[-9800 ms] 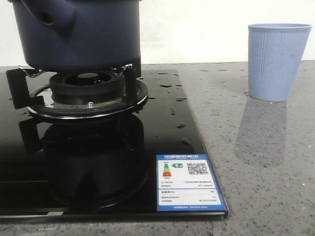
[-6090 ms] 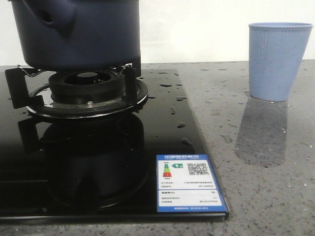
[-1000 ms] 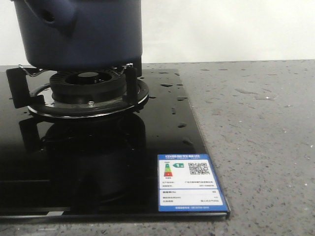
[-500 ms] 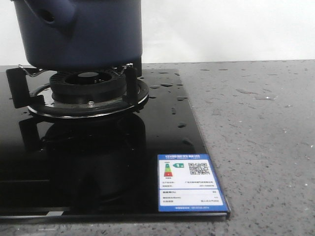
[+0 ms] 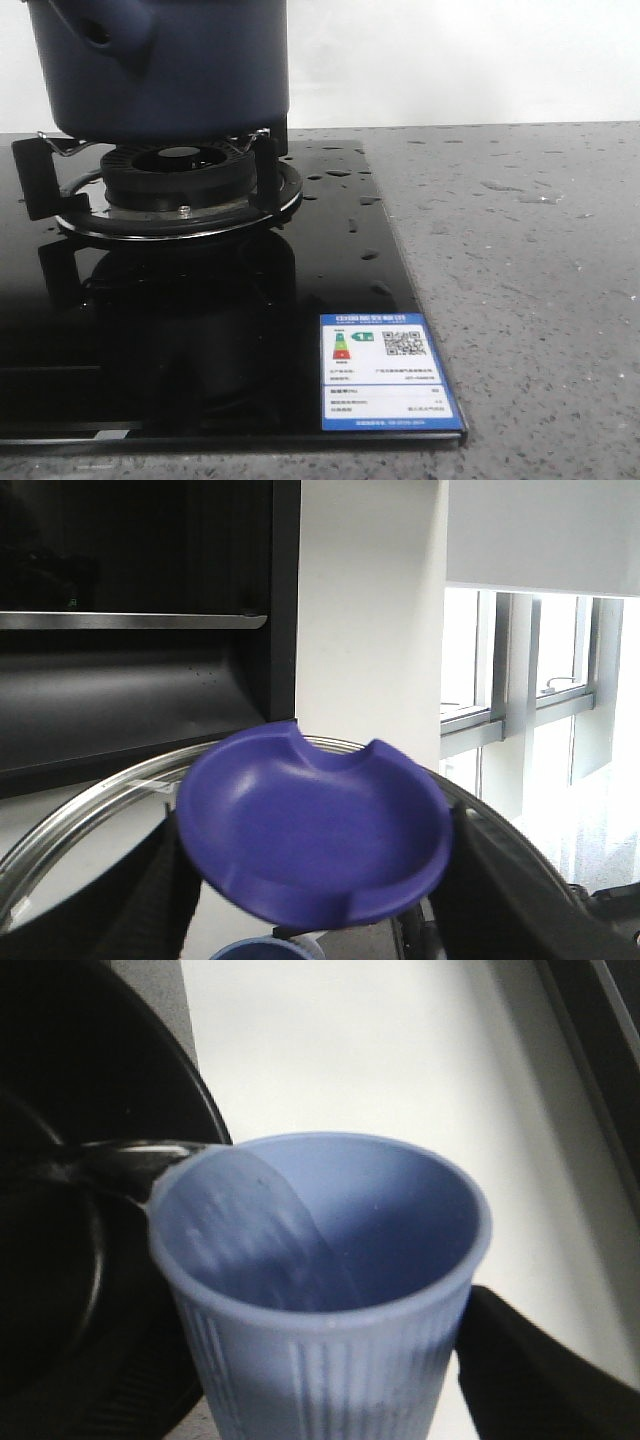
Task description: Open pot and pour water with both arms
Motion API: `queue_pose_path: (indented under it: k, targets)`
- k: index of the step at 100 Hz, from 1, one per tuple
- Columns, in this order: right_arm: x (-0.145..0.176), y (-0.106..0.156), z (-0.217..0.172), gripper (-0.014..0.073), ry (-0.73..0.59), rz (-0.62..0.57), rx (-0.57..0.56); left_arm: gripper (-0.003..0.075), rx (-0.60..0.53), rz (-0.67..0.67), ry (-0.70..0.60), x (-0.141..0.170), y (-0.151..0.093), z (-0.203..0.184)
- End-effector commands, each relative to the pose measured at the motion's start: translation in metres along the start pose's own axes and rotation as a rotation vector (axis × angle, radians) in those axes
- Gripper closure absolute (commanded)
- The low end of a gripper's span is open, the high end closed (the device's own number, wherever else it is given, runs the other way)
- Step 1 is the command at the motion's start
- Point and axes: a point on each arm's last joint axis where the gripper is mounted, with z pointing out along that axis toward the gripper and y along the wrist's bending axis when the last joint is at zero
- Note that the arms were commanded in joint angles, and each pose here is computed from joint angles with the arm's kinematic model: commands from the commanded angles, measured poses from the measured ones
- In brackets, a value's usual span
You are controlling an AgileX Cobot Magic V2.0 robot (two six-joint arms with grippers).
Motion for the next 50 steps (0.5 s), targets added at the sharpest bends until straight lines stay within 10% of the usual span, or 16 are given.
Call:
queue_pose_path:
  k: [1,50]
  targets:
    - [-0.018,-0.026,-0.014,0.0269,-0.115,-0.096,0.098,0.0468,0.017,-0.031,-0.08,-0.02,-0.006,-0.005]
    - [-0.017,-0.047,-0.009,0.0269,-0.087,-0.332,0.157,0.0468,0.044,-0.032,-0.08,-0.02,-0.008,-0.005]
